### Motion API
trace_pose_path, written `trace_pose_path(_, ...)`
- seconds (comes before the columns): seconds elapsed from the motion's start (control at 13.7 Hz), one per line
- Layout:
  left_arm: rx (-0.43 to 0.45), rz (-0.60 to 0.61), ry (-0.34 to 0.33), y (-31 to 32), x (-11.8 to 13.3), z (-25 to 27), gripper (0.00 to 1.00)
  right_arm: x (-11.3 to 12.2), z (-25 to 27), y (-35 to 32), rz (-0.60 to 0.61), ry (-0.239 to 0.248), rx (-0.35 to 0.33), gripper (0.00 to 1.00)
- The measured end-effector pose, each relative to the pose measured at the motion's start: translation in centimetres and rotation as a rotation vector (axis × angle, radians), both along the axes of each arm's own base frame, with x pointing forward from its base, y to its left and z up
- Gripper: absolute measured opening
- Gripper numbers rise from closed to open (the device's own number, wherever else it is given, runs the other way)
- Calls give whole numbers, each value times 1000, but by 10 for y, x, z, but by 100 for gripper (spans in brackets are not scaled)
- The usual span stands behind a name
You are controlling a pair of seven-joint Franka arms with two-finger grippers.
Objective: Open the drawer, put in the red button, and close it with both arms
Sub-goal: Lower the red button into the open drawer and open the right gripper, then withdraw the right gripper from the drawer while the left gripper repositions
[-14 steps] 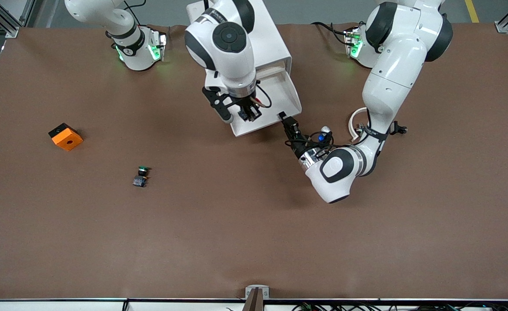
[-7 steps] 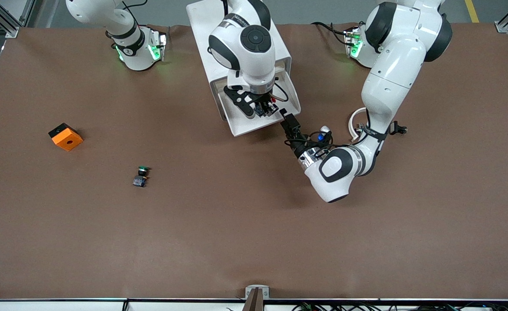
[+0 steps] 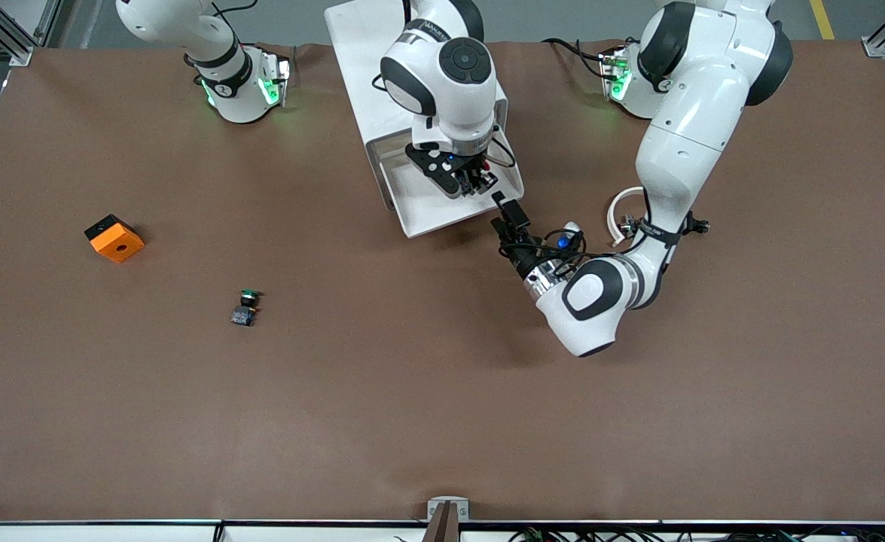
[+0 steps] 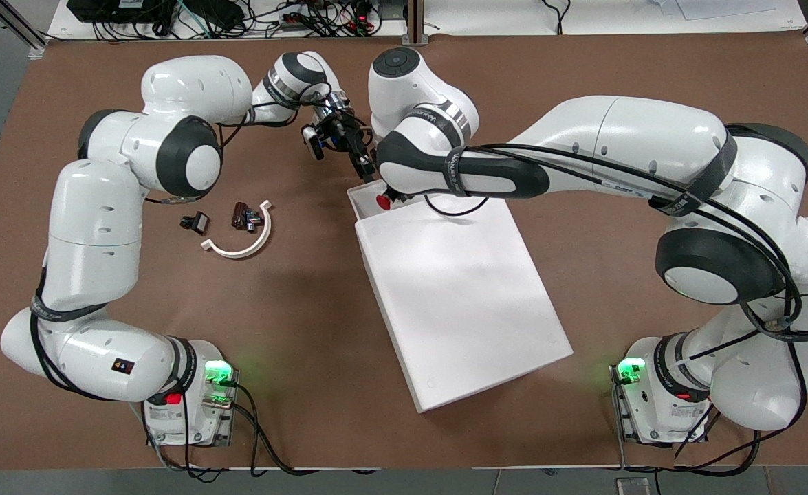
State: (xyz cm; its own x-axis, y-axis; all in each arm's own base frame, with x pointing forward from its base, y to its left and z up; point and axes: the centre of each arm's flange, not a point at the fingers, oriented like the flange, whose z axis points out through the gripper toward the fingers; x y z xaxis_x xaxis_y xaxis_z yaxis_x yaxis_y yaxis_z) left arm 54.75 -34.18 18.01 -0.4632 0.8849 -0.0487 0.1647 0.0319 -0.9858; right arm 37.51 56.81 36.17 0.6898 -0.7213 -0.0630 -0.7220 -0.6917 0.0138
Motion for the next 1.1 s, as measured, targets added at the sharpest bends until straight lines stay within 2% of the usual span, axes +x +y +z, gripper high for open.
trace_pose_path(0.29, -63, -53, -114, 12, 8, 20, 100, -3, 0, 2, 6, 0, -1, 41)
trace_pose_path(0.44, -105, -90, -170, 15, 10, 26, 100, -6, 0, 4, 15, -6, -6, 56)
trace_pose_path(0.73, -209, -189, -326, 31, 21, 43, 100, -9, 2, 7, 50, -44, -27, 96)
trace_pose_path(0.8, -231, -225, -389, 34, 27, 47, 100, -8, 4, 7, 55, -50, -26, 100)
trace_pose_path(0.95, -273, -298, -528, 38, 40, 58, 100, 0, 12, 4, 108, -58, -30, 100)
trace_pose_path(1.1, -323, -371, -633, 40, 47, 67, 100, 24, 25, -9, 179, -61, -38, 100)
